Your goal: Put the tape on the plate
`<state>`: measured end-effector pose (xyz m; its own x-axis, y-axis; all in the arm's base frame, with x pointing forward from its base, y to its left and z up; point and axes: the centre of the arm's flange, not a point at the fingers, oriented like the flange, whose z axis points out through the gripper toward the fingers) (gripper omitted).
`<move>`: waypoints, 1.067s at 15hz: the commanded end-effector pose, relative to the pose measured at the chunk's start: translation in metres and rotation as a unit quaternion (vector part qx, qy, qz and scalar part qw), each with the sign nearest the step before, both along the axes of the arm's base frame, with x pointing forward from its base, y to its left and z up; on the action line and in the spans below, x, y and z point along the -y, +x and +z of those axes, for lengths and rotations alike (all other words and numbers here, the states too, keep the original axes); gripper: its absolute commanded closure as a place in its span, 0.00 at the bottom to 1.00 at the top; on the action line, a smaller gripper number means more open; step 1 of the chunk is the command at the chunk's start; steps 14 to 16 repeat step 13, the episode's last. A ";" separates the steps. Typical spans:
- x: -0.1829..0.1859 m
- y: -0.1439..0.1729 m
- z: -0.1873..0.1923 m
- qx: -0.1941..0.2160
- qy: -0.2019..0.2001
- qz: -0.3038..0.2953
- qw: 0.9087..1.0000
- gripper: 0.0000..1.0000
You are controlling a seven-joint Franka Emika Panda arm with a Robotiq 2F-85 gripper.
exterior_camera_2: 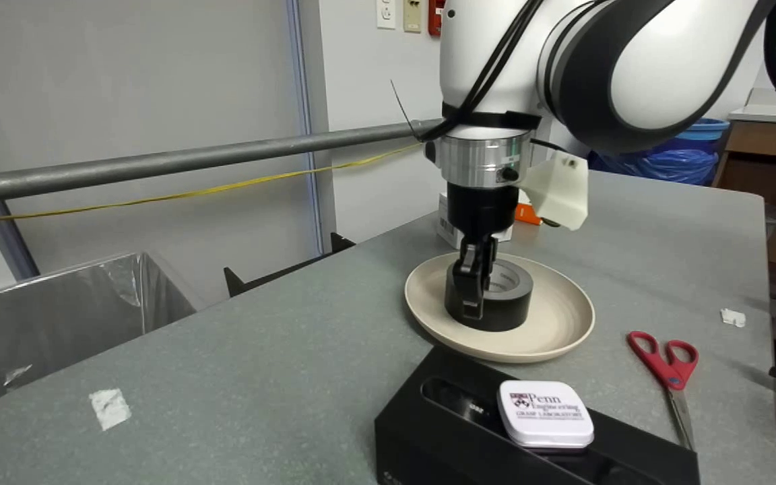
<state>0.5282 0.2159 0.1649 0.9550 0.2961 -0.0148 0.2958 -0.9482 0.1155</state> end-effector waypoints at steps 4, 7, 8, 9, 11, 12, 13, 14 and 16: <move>-0.002 -0.007 0.041 0.014 0.024 0.019 0.999 0.03; -0.005 -0.013 0.067 0.024 0.038 0.026 0.999 0.00; -0.005 -0.013 0.076 0.022 0.044 0.024 0.998 0.00; -0.012 -0.002 0.052 0.024 0.031 0.020 0.999 0.00; -0.013 -0.005 0.066 0.029 0.038 0.021 0.999 0.00; -0.012 -0.007 0.069 0.030 0.038 0.021 0.999 0.00; -0.012 -0.008 0.069 0.030 0.037 0.021 0.999 0.00; -0.012 -0.008 0.069 0.030 0.037 0.021 0.999 0.00; -0.012 -0.008 0.069 0.030 0.037 0.021 0.999 0.00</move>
